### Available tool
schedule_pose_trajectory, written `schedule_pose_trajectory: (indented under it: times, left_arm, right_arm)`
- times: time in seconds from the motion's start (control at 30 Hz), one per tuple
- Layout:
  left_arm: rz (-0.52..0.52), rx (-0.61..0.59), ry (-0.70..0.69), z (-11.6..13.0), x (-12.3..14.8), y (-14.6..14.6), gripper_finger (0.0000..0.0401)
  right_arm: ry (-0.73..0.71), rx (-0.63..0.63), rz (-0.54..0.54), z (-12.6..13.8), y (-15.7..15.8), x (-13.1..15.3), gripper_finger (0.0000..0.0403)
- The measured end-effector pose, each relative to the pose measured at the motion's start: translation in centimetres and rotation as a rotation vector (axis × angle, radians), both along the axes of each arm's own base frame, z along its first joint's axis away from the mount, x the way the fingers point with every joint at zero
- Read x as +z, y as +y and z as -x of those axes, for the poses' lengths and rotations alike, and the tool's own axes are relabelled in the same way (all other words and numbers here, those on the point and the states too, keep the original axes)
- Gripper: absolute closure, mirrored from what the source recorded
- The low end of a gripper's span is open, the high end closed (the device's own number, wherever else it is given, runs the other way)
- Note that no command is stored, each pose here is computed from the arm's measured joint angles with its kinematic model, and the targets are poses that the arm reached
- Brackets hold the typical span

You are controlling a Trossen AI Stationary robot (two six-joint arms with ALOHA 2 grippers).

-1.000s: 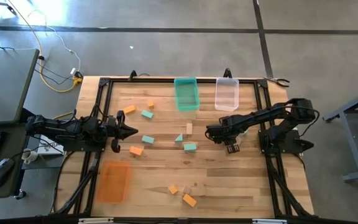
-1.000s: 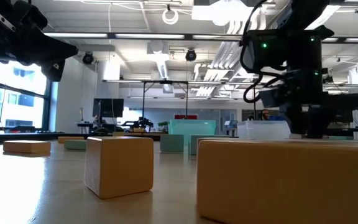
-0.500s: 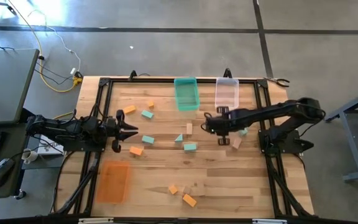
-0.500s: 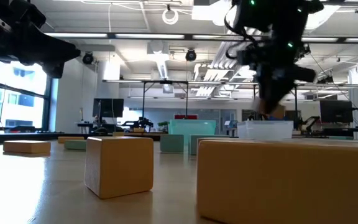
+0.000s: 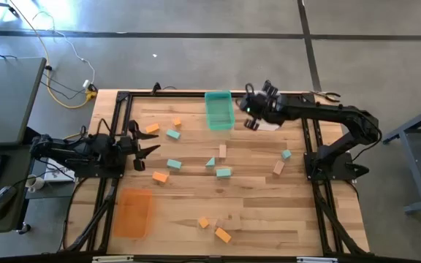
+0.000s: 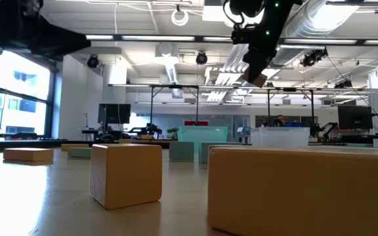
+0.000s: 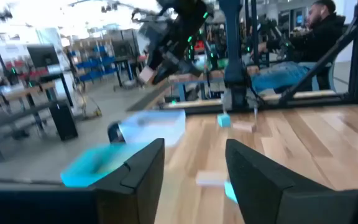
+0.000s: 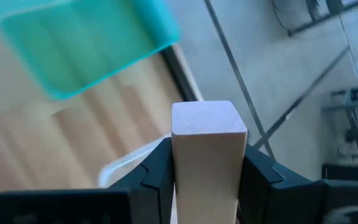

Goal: Sort & place blocks by color
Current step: Put the brown block into the transparent bin

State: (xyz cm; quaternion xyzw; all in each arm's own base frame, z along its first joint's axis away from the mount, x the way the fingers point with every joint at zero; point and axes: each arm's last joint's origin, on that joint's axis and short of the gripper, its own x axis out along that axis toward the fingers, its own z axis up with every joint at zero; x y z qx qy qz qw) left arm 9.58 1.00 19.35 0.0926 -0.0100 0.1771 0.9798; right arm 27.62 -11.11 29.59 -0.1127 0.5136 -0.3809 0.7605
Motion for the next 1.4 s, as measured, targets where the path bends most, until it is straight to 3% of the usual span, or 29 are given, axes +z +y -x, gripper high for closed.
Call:
schedule_pose_trajectory:
  times: [0.17, 0.33, 0.5, 0.77, 0.97, 1.1, 1.4]
  left_arm:
    - [-0.020, 0.011, -0.028, 0.4, 2.1, 0.0, 0.0212]
    - [-0.010, 0.050, 0.025, 0.1, 3.2, 0.1, 0.0204]
    - [0.047, 0.099, 0.097, -1.2, 4.0, 0.3, 0.0204]
    - [0.090, 0.093, 0.336, -4.3, 4.6, 0.2, 0.0204]
    - [0.112, 0.006, 0.481, -6.7, 4.0, 0.0, 0.0204]
    - [0.118, 0.010, 0.576, -8.1, 3.1, 0.1, 0.0204]
    - [0.237, -0.077, 0.763, -10.4, 1.1, 1.7, 0.0204]
  right_arm:
    - [-0.084, -0.131, -0.032, 1.3, -3.5, 1.2, 0.0298]
    - [-0.233, -0.241, -0.198, 3.1, -7.0, 0.9, 0.0298]
    - [-0.279, -0.363, -0.317, 4.4, -9.9, -0.6, 0.0298]
    - [-0.184, -0.429, -0.477, 4.5, -11.9, -4.2, 0.0298]
    - [-0.088, -0.451, -0.547, 4.2, -12.1, -6.2, 0.0298]
    - [-0.046, -0.446, -0.615, 3.9, -12.3, -7.7, 0.0298]
    - [0.010, -0.434, -0.658, 3.5, -12.6, -9.5, 0.0298]
